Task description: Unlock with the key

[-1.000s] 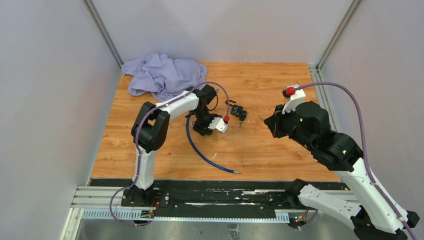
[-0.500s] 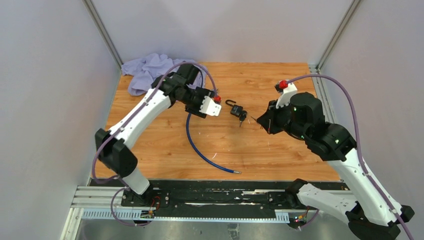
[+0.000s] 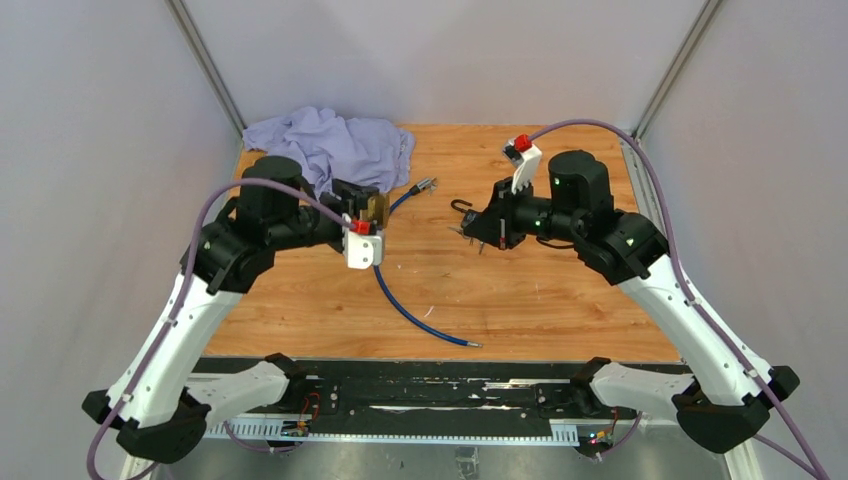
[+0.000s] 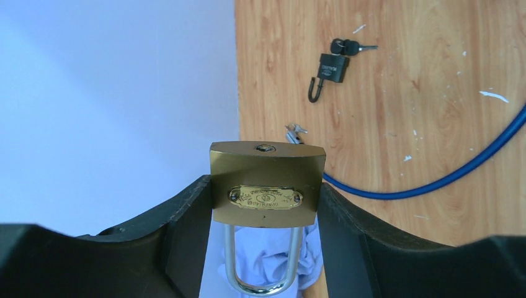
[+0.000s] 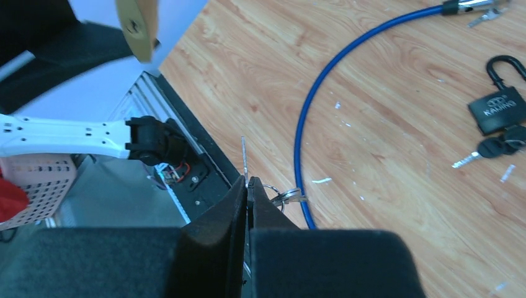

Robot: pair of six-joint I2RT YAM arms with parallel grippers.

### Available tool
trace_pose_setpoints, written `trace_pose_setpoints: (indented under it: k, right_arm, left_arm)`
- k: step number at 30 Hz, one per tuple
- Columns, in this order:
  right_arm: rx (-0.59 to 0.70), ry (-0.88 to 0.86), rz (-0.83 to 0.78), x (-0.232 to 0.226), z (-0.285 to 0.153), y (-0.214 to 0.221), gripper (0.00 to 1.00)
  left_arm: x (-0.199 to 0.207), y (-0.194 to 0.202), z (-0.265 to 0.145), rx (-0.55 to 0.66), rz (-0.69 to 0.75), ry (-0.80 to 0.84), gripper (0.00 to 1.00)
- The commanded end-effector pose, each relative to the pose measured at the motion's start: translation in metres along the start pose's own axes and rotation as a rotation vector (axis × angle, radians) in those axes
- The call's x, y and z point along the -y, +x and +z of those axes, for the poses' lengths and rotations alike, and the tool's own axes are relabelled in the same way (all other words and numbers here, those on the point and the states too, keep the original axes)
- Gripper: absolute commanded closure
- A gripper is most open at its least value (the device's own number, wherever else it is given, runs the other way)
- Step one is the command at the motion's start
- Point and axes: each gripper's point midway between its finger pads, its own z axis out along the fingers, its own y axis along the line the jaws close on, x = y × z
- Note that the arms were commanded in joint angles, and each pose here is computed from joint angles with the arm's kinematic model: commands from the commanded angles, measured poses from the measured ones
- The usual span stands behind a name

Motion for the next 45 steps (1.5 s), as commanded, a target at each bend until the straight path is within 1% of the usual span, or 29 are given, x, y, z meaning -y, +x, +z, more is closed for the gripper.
trace_pose_setpoints:
  k: [1,4,9,11,18,24,32,45]
  right_arm:
    - [0.082,-0.11,0.012,-0.024,-0.003,-0.024,0.99]
    - [0.102,-0.116,0.027,-0.026,-0.001,-0.03,0.99]
    - [0.117,-0.116,0.035,-0.03,0.004,-0.037,0.99]
    - [0.111,-0.11,0.03,-0.031,0.009,-0.037,0.99]
    - [0.066,-0.118,-0.014,-0.047,0.025,-0.034,0.99]
    - [0.067,-0.134,-0.026,-0.057,0.029,-0.037,0.99]
    - [0.055,-0.131,-0.033,-0.064,0.036,-0.035,0.99]
    - [0.039,-0.129,-0.027,-0.069,0.046,-0.034,0.99]
  left_arm:
    - [-0.013,-0.015,-0.003,0.081,0.03,-0.161,1.0]
    - [-0.016,-0.017,-0.01,0.087,0.08,-0.235,1.0]
    - [-0.024,-0.017,-0.014,0.078,0.092,-0.331,1.0]
    - [-0.022,-0.016,-0.014,0.078,0.101,-0.343,1.0]
    - [-0.009,-0.018,-0.006,0.086,0.093,-0.305,1.0]
    - [0.002,-0.016,0.001,0.081,0.074,-0.257,1.0]
    - [0.007,-0.012,0.006,0.06,0.053,-0.237,1.0]
    - [0.01,-0.012,0.008,0.052,0.072,-0.229,1.0]
